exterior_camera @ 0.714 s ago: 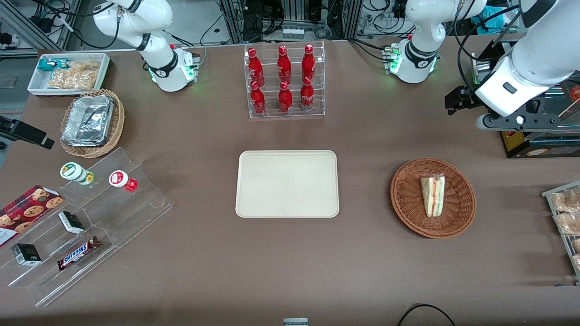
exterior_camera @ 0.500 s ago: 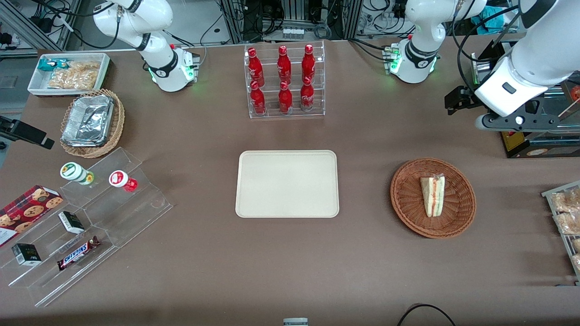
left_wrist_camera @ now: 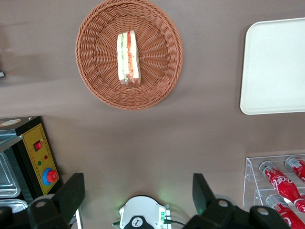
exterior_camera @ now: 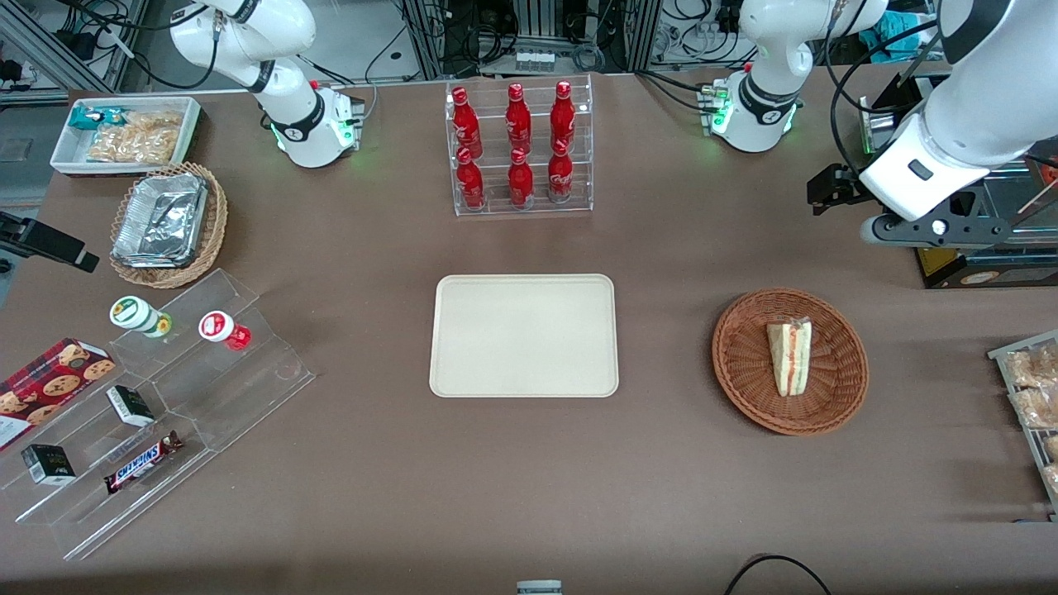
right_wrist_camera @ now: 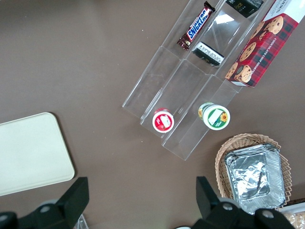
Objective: Place sandwich from basket to tray
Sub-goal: 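Move the left gripper toward the wicker basket holding the sandwich, then lower the left gripper onto the wrapped sandwich and close on it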
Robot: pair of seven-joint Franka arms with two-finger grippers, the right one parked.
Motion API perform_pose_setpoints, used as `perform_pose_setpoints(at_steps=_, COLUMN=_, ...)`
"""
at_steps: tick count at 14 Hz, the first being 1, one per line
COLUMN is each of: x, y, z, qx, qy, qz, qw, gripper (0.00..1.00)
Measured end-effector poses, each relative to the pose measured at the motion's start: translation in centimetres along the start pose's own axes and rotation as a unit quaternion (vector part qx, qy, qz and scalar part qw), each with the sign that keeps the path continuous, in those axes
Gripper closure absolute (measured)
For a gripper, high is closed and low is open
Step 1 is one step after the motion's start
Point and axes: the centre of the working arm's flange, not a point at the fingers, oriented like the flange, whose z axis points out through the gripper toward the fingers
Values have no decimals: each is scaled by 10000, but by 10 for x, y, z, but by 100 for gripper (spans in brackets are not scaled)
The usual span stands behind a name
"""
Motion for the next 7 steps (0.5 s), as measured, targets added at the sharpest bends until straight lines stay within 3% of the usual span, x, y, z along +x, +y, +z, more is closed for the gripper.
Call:
perform_pose_setpoints(at_steps=3, x=18, y=-28, z=33, qx=-53, qy=-9, qz=-209, qw=9998, gripper=0)
perform_pose_setpoints(at_steps=7, x=63, y=-49, z=157, qx=-170, qy=-42, qz=-595, qw=9981, gripper=0)
